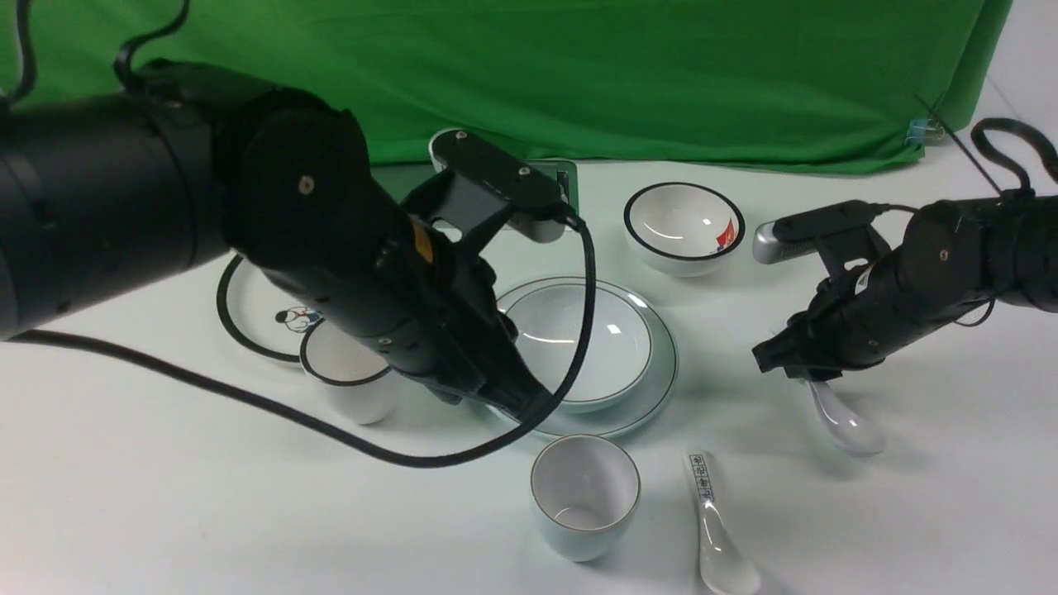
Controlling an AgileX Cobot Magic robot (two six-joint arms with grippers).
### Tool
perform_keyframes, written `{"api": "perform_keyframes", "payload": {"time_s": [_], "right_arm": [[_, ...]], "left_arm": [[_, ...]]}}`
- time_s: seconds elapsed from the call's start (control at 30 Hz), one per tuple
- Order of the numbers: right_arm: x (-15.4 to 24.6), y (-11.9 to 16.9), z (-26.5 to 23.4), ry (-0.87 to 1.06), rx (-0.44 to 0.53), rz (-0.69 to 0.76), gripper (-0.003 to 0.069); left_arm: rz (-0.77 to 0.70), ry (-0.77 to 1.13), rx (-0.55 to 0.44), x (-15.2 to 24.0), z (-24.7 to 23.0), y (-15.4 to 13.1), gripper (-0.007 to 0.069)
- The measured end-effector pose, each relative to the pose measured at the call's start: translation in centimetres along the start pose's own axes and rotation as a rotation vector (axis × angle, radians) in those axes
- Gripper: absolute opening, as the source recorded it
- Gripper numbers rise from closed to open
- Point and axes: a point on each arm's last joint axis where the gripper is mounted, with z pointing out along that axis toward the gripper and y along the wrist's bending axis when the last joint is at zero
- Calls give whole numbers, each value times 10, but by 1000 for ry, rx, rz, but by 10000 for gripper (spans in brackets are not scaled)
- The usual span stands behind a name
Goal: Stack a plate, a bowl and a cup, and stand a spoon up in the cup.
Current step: Use the left arm to grab a blue teacup
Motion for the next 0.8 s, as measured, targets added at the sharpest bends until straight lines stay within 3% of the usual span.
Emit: {"api": "perform_keyframes", "payload": {"time_s": [0.13,0.33,0.37,0.43,0.47,0.5,0.57,0.67,0.8], "right_arm": [[0,0,5,-5,2,4,163],[1,0,6,-3,2,3,196],[1,0,6,-3,2,4,216],[1,0,6,1,1,4,343],[1,0,5,1,1,4,353],[1,0,2,8,-1,3,432],[0,0,-3,10,-2,2,494],[-6,0,-27,-40,4,-4,531],[-16,0,-66,-143,19,-8,531]], "left_arm": [[-7,45,15,3,7,0,25],[-15,71,30,4,10,-1,165],[-17,74,33,4,10,-1,178],[-28,87,50,5,9,-3,275],[-31,90,55,5,9,-3,290],[-46,99,77,6,9,-5,351],[-61,99,100,6,10,-7,405],[-81,118,122,6,19,-8,476],[-119,175,131,9,42,-6,480]]}}
